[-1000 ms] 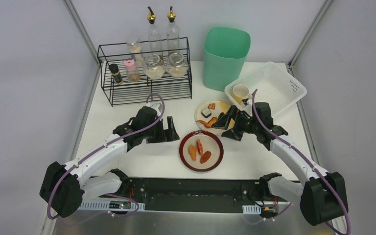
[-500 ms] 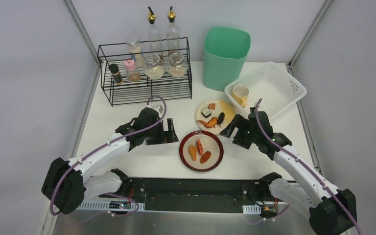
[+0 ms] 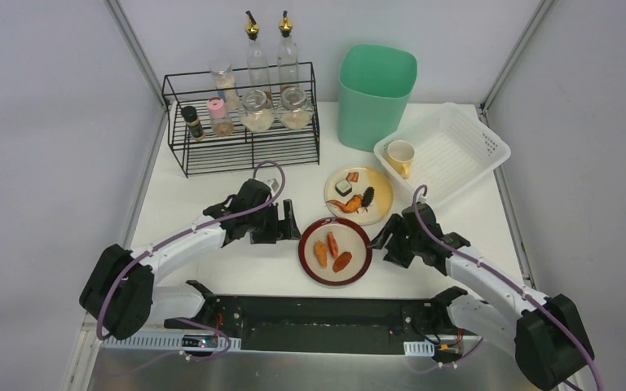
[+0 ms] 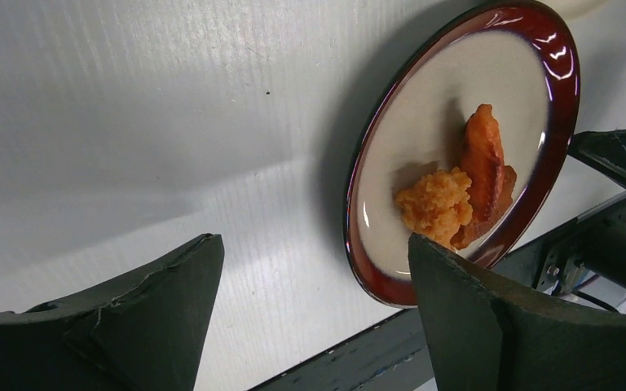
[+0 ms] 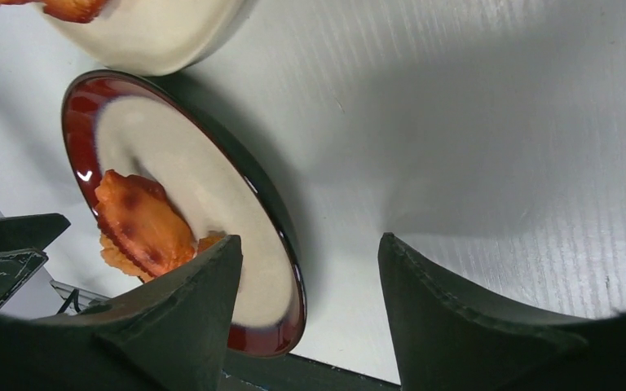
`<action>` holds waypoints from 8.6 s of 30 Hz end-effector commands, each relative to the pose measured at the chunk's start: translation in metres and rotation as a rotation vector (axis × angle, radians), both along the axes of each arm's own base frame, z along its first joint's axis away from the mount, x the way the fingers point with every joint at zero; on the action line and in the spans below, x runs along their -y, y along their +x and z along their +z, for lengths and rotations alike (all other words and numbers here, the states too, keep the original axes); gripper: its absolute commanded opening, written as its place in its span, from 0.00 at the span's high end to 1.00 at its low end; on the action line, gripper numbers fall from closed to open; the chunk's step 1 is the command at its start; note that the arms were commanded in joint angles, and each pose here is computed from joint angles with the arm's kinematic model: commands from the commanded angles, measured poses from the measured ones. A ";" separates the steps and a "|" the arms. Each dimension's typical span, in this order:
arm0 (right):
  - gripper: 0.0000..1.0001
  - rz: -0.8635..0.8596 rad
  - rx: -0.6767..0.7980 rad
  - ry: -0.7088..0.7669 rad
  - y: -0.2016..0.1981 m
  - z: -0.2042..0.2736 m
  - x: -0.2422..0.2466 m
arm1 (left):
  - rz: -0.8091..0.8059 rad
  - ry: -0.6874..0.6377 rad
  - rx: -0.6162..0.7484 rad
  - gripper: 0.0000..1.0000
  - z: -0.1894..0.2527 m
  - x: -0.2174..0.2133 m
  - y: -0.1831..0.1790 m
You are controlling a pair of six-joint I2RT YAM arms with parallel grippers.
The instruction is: Clear the kitchen counter
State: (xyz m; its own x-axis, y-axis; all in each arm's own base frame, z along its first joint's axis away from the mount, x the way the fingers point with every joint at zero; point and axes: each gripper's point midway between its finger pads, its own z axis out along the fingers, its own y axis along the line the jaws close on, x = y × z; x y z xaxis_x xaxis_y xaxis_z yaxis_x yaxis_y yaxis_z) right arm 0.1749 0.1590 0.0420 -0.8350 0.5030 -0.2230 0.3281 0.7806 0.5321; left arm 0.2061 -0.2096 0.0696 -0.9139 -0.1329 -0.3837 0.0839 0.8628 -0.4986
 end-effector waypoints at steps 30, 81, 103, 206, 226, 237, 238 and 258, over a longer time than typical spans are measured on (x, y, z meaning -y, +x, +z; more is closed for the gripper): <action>1.00 -0.007 0.068 0.148 0.005 -0.011 -0.040 | 0.001 -0.064 0.003 0.15 0.004 0.007 -0.005; 1.00 0.039 0.461 0.460 0.083 0.261 -0.097 | 0.078 -0.014 0.301 0.13 0.128 -0.053 -0.025; 1.00 -0.258 0.672 0.451 0.225 0.395 -0.018 | 0.054 0.010 0.274 0.14 0.124 -0.053 -0.028; 1.00 -0.393 1.671 -0.947 0.315 0.576 0.059 | 0.056 0.047 0.323 0.14 0.126 -0.069 -0.036; 1.00 -0.812 1.051 -0.722 0.244 0.465 0.252 | -0.073 -0.018 0.328 0.14 0.134 -0.055 -0.051; 1.00 -0.928 0.754 -0.430 0.255 0.320 0.319 | -0.090 -0.037 0.335 0.14 0.130 -0.055 -0.058; 1.00 -0.928 0.738 -0.421 0.257 0.310 0.319 | -0.088 -0.037 0.339 0.14 0.130 -0.056 -0.058; 1.00 -0.890 0.598 -0.283 0.301 0.199 0.313 | -0.061 -0.041 0.387 0.14 0.135 -0.066 -0.063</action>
